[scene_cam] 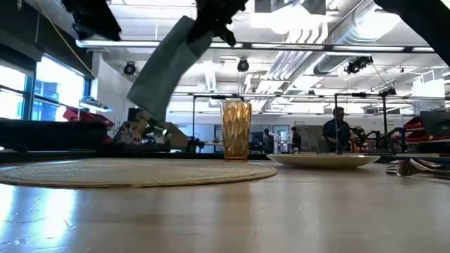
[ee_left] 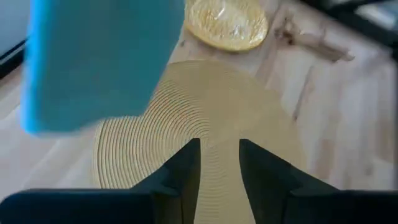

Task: Set table place
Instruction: Move the blue table napkin to the middle left of the table

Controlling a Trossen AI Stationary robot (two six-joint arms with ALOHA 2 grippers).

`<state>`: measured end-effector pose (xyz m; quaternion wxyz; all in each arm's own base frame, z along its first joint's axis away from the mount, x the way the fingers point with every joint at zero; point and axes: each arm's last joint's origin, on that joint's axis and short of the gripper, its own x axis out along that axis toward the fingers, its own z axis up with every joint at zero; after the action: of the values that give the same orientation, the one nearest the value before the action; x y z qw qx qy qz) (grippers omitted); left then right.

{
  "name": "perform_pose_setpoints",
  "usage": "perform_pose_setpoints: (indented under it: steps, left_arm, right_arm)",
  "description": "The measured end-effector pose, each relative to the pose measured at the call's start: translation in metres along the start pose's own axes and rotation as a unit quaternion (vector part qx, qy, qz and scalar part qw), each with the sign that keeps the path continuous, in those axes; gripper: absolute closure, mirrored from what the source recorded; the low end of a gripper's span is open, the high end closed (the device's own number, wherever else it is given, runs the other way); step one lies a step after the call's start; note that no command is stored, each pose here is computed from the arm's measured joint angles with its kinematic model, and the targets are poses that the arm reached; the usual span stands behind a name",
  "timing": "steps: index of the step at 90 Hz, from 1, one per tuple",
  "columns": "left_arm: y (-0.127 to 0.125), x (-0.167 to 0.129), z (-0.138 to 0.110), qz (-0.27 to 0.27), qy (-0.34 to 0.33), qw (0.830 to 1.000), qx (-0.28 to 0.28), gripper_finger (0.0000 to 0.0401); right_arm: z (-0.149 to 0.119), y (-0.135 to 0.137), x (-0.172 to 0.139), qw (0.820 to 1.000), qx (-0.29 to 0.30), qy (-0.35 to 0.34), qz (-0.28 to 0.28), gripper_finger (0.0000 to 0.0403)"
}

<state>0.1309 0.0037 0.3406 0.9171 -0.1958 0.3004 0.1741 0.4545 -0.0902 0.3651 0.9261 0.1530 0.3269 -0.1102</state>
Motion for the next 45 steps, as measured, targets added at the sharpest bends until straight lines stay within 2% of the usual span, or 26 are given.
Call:
perform_pose_setpoints:
  steps: [14,26,34,45]
  left_arm:
    - [0.002,-0.044,0.018,-0.033,-0.068,0.996,-0.041,0.0311]
    - [0.002,-0.076,0.031,-0.067,-0.118,0.988,-0.079,0.0311]
    - [0.003,-0.093,0.038,-0.085,-0.144,0.981,-0.097,0.0311]
    - [0.003,-0.107,0.045,-0.104,-0.168,0.974,-0.115,0.0311]
  right_arm:
    - [-0.002,0.029,0.009,0.999,0.000,-0.035,0.025,0.0403]
    - [0.004,0.048,0.005,0.992,0.024,-0.064,0.104,0.0403]
    - [0.004,0.055,0.004,0.984,0.044,-0.054,0.164,0.0403]
    - [0.002,0.055,0.010,0.976,0.058,-0.025,0.210,0.0403]
